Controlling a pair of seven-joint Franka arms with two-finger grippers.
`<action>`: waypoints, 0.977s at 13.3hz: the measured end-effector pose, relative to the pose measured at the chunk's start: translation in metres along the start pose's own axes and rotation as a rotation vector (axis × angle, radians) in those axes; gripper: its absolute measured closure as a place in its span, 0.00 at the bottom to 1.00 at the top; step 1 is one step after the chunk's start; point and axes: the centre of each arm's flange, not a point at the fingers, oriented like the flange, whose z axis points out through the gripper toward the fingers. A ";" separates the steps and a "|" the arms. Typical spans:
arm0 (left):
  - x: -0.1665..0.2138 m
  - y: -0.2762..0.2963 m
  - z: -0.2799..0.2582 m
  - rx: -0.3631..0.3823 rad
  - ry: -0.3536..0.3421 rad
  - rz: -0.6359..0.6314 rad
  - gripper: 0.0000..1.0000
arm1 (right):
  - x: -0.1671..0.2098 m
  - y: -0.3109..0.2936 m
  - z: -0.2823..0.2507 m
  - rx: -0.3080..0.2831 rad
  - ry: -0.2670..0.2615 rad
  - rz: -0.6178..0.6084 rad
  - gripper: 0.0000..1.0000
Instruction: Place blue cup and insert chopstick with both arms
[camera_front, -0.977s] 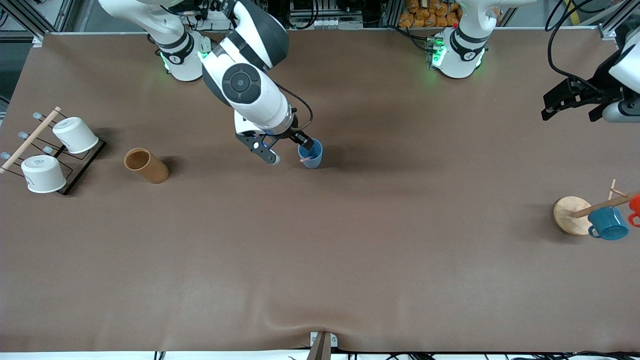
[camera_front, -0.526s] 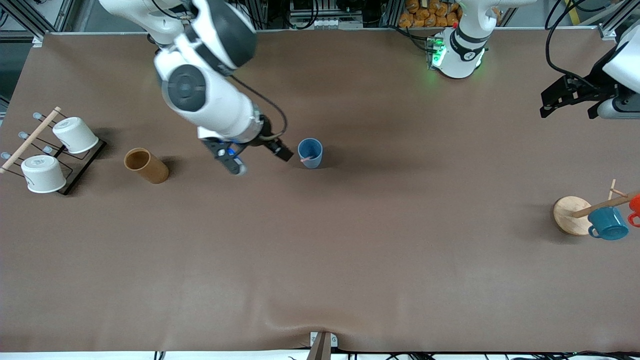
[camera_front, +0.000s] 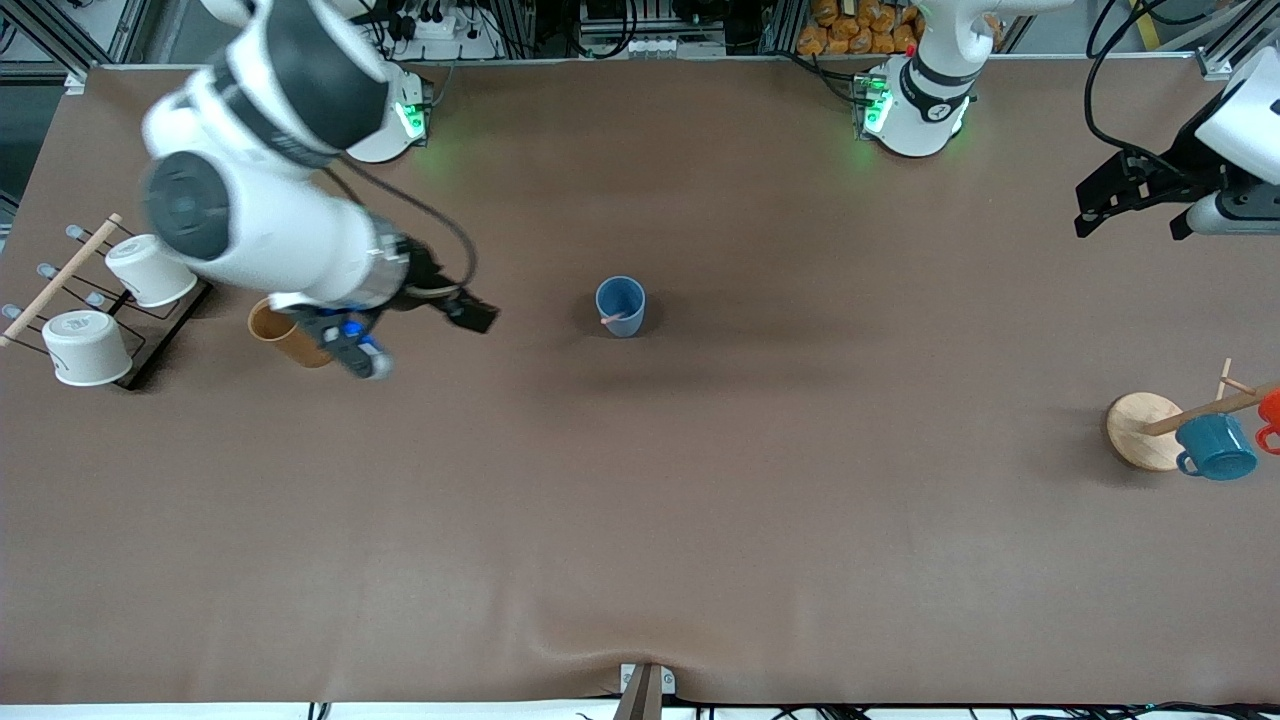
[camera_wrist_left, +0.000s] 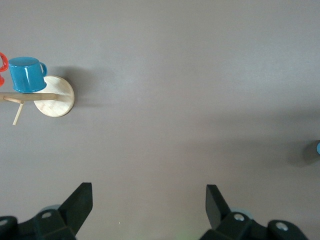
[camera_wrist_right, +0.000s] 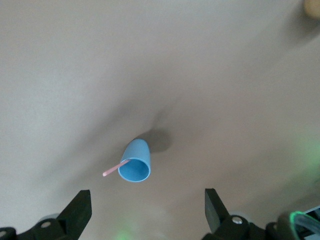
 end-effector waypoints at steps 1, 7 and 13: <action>-0.001 0.000 -0.002 0.000 0.005 0.000 0.00 | 0.013 0.011 -0.011 0.004 -0.002 0.003 0.00; -0.002 0.000 -0.007 -0.001 0.023 0.001 0.00 | 0.067 0.060 -0.042 0.001 -0.014 -0.132 0.00; -0.002 0.002 -0.015 -0.001 0.041 0.005 0.00 | 0.132 0.120 -0.060 -0.016 0.010 -0.396 0.00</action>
